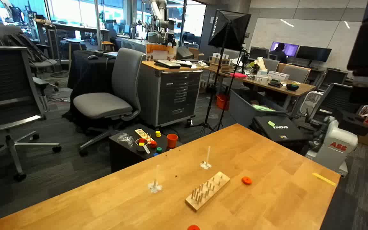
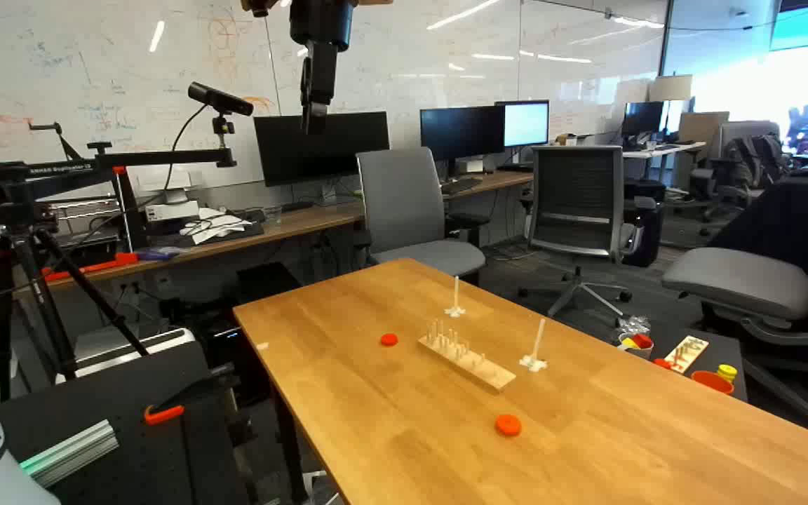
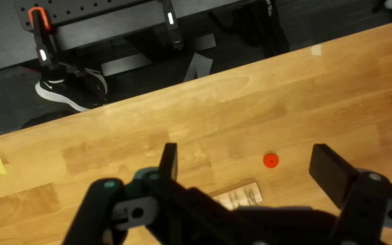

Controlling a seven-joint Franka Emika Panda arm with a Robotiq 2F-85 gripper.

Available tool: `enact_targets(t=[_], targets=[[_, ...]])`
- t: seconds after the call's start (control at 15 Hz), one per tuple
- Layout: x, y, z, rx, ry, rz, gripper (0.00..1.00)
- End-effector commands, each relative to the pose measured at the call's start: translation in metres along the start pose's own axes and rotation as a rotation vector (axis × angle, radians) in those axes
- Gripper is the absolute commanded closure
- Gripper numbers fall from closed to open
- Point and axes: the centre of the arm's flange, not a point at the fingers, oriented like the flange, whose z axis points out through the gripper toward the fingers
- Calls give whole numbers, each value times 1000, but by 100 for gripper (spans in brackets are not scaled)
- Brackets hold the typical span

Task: Pick up the orange ring on the right and place it on the wooden stand

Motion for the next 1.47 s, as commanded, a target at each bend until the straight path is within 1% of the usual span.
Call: enact_targets(t=[0.0, 0.13, 0.2, 0.27, 0.47, 0.6, 0.67, 0.73, 0.8, 0.93, 1.2, 1.27, 1.33, 1.4], targets=[[0, 0, -1, 1, 2, 0, 0], [36, 3, 7, 10, 36, 70, 0], [58, 7, 14, 13, 58, 112, 0], [77, 12, 20, 6, 85, 147, 0], [147, 38, 45, -9, 158, 285, 0], [190, 61, 60, -27, 165, 395, 0], [210, 63, 60, -12, 152, 428, 0], [216, 61, 58, -4, 137, 432, 0], [178, 79, 74, -13, 142, 386, 0], [201, 79, 77, -7, 141, 409, 0], [206, 69, 74, -5, 144, 414, 0], [215, 70, 84, -1, 190, 466, 0], [222, 72, 90, 22, 232, 524, 0], [232, 73, 95, 64, 158, 531, 0]])
